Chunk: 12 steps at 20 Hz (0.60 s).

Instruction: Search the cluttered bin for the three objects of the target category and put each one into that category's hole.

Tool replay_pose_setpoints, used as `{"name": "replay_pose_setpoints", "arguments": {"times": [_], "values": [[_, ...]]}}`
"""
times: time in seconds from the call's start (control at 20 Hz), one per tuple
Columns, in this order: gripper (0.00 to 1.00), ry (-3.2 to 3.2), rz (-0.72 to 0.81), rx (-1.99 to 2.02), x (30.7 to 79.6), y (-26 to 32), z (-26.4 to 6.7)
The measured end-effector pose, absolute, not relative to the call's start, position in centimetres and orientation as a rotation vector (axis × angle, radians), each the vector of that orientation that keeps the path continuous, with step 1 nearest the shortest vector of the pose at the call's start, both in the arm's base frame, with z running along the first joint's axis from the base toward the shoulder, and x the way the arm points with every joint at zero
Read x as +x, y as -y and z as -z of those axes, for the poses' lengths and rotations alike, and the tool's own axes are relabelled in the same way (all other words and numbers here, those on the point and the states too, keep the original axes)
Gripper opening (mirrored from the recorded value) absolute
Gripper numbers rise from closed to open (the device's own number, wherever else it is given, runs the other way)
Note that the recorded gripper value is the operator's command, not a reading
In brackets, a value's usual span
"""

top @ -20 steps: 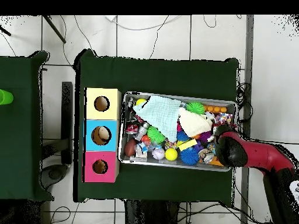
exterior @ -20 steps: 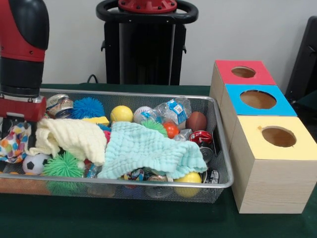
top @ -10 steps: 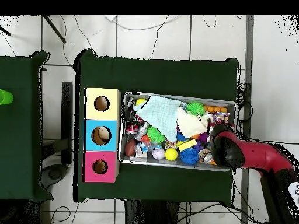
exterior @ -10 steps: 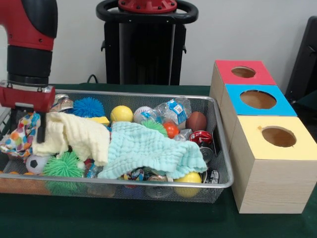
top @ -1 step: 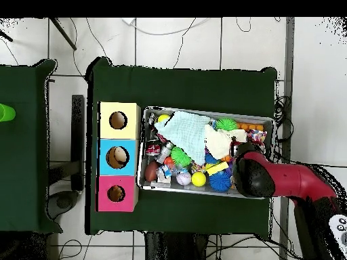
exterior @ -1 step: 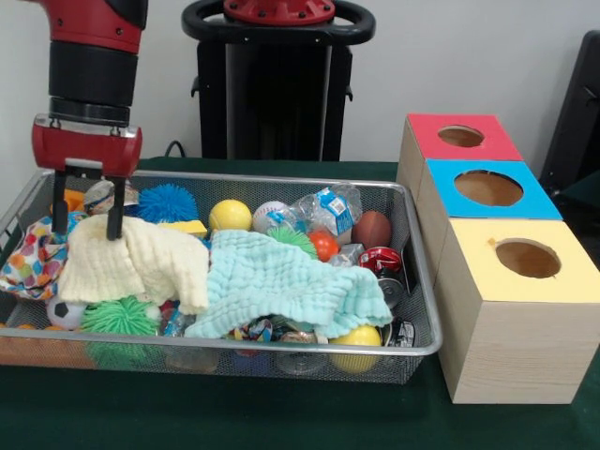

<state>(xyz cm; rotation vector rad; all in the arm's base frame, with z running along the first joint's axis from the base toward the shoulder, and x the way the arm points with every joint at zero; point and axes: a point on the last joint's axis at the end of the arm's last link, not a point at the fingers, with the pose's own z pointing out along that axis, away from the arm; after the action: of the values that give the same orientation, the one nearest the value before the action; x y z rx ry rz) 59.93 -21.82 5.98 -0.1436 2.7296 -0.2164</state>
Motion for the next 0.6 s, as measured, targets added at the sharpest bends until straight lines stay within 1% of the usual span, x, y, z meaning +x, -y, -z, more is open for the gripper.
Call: {"name": "replay_pose_setpoints", "arguments": {"times": [0.6], "values": [[1.00,-2.752,0.196,-0.115,58.9,22.4,-4.8]]}}
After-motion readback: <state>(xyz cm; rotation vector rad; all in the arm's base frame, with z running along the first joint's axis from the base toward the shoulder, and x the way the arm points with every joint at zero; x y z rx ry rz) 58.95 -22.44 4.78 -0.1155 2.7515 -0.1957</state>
